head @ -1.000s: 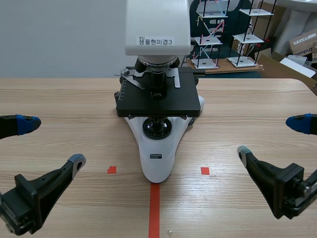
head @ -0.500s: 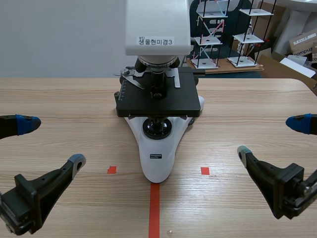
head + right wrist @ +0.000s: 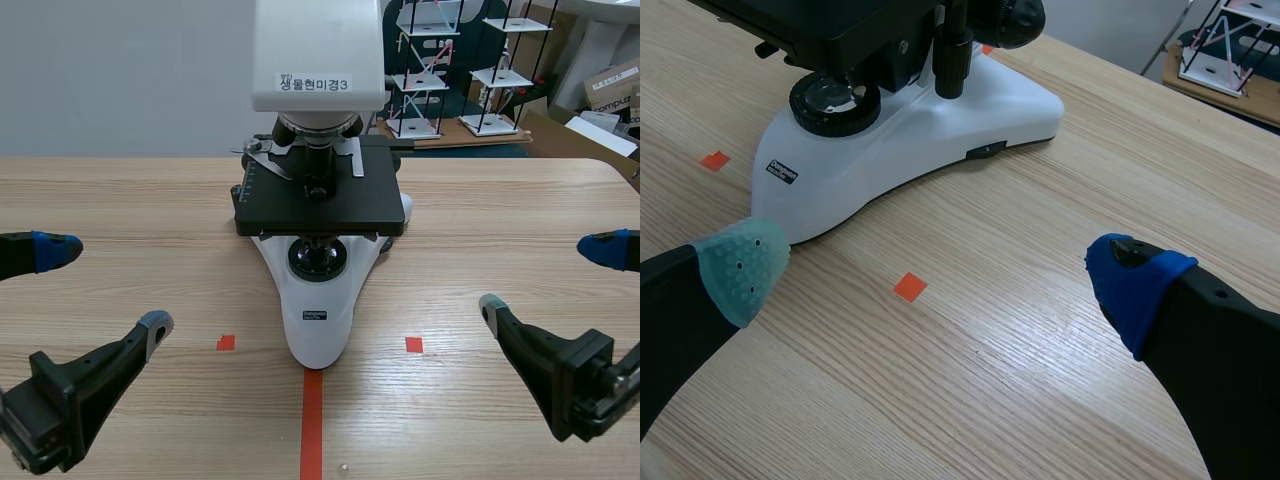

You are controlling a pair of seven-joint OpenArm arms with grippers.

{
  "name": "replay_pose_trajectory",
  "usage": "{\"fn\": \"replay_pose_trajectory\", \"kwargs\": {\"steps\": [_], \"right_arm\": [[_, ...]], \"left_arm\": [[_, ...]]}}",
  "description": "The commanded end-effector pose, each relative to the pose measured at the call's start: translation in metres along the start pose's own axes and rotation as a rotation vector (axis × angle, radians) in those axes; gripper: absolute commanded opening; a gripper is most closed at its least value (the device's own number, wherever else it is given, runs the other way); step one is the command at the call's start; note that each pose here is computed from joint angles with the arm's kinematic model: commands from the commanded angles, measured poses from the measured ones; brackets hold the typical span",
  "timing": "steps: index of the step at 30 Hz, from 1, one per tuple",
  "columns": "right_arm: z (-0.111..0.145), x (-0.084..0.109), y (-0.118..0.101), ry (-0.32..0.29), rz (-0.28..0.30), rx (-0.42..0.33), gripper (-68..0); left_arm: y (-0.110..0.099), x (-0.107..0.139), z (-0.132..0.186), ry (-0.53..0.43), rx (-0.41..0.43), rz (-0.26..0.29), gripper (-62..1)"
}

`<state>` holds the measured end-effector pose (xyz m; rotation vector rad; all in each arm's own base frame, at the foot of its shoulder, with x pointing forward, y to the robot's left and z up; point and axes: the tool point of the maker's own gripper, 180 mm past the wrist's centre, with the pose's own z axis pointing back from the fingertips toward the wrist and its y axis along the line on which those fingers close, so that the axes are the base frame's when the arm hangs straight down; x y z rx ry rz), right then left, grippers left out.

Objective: Return to the home posture

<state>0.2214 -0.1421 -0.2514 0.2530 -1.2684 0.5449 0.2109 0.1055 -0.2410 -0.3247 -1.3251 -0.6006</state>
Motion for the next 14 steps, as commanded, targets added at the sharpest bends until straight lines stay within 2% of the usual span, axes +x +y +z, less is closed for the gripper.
{"fn": "replay_pose_trajectory", "kwargs": {"steps": [1, 14], "right_arm": [[-0.0002, 0.0074, 0.0011, -0.023, 0.004, 0.009, 0.4], [-0.0002, 0.0074, 0.0011, -0.023, 0.004, 0.009, 0.4]], "left_arm": [[-0.0017, 0.0059, -0.0008, -0.026, -0.001, 0.008, 0.8], [-0.0019, 0.0055, -0.0008, -0.023, -0.002, 0.003, 0.8]]}}
